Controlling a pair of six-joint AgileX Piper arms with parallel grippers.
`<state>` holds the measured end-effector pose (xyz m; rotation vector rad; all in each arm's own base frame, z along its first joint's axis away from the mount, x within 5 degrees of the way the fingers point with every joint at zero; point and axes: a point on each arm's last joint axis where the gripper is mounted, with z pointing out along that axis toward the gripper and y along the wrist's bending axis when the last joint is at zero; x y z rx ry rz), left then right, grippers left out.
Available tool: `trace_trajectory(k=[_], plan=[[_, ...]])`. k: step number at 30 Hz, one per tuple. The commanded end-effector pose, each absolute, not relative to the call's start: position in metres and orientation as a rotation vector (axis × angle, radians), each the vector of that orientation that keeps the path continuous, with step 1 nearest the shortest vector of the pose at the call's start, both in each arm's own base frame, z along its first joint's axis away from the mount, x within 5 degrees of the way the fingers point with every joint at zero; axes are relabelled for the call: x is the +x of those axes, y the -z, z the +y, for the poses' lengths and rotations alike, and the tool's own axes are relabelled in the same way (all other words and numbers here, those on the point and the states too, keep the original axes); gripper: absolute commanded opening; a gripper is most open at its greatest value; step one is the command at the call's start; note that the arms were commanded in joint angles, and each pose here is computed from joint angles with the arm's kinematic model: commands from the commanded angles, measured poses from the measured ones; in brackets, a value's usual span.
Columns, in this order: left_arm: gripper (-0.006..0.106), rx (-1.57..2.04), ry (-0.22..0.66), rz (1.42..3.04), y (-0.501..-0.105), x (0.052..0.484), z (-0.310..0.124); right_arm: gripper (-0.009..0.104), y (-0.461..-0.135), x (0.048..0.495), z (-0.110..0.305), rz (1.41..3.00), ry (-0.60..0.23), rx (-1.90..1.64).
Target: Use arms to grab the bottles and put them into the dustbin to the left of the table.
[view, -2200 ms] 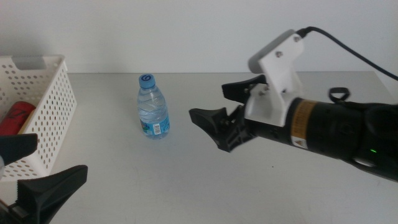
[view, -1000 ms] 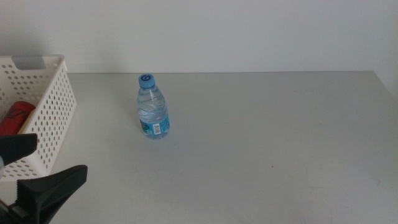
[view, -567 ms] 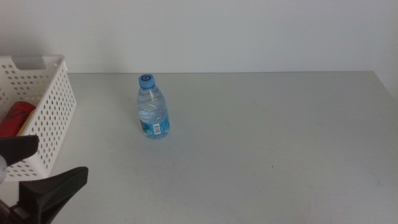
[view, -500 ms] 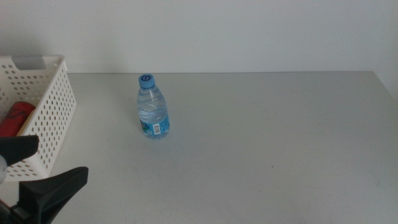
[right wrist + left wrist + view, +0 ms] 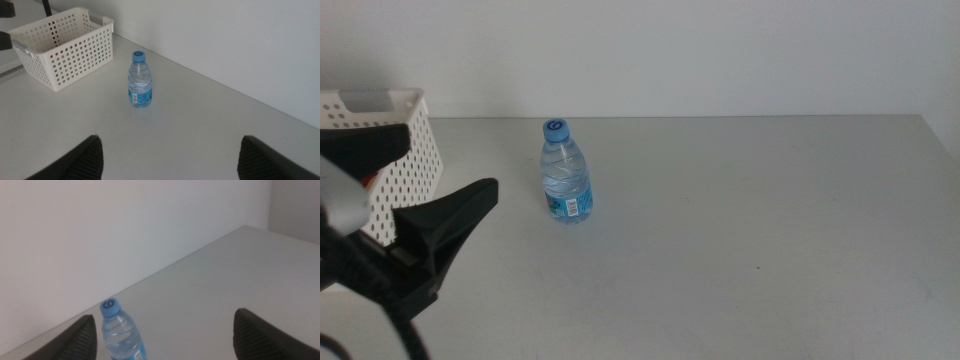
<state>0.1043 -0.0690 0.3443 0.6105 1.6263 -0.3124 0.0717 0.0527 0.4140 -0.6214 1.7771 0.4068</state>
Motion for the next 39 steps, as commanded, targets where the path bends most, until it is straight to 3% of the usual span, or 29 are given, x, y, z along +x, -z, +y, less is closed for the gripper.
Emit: trace_trajectory(k=[1,8,15,27,39], plan=[[0.093,0.572,0.364,1.52,-0.359,0.115,-0.079,0.075,-0.429,0.072,0.052,1.684,-0.408,-0.604],[0.093,0.549,0.428,1.571,-0.347,0.142,-0.1,0.075,-0.429,0.072,0.052,1.684,-0.408,-0.604],[0.092,0.547,0.406,1.651,-0.327,0.167,-0.112,0.075,-0.429,0.072,0.052,1.684,-0.408,-0.604],[0.092,0.36,0.516,1.633,-0.249,0.171,-0.107,0.075,-0.429,0.072,0.052,1.684,-0.408,-0.604],[0.092,0.211,0.293,1.63,-0.227,0.203,-0.101,0.075,-0.429,0.072,0.052,1.684,-0.408,-0.604]])
